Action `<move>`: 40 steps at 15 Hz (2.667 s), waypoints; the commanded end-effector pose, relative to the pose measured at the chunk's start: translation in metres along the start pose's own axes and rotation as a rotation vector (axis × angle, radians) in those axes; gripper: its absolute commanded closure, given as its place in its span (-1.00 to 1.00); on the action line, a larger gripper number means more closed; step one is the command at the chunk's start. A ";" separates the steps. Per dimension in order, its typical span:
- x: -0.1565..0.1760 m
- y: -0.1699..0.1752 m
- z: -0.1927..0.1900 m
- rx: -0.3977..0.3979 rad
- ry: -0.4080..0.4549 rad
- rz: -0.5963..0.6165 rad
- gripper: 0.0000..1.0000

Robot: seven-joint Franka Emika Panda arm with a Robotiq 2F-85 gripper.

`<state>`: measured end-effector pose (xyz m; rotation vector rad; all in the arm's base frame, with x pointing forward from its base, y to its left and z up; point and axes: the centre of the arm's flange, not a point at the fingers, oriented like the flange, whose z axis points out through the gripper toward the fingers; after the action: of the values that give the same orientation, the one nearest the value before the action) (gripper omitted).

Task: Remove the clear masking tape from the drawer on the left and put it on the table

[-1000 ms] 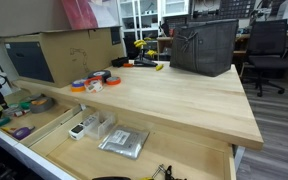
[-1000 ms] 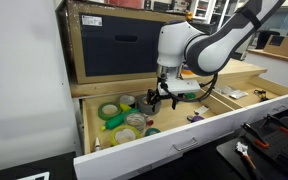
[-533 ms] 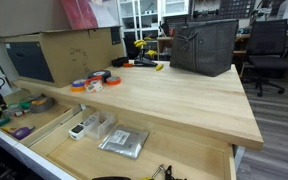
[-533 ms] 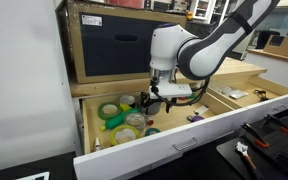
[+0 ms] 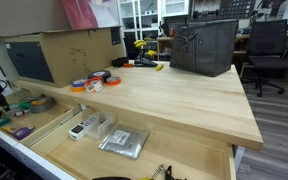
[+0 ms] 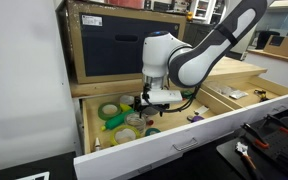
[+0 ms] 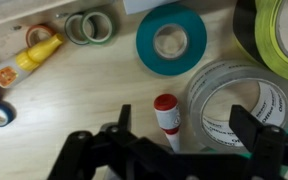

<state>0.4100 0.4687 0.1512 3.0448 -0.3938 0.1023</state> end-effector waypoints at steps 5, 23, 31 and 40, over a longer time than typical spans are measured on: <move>0.014 -0.018 0.016 0.042 -0.002 0.085 -1.00; 0.012 -0.029 0.033 0.063 -0.014 0.133 0.98; 0.000 -0.003 -0.010 0.081 -0.078 0.053 0.92; -0.027 0.073 -0.080 0.045 -0.139 -0.101 0.92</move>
<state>0.3811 0.4529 0.1982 3.1412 -0.2970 -0.0680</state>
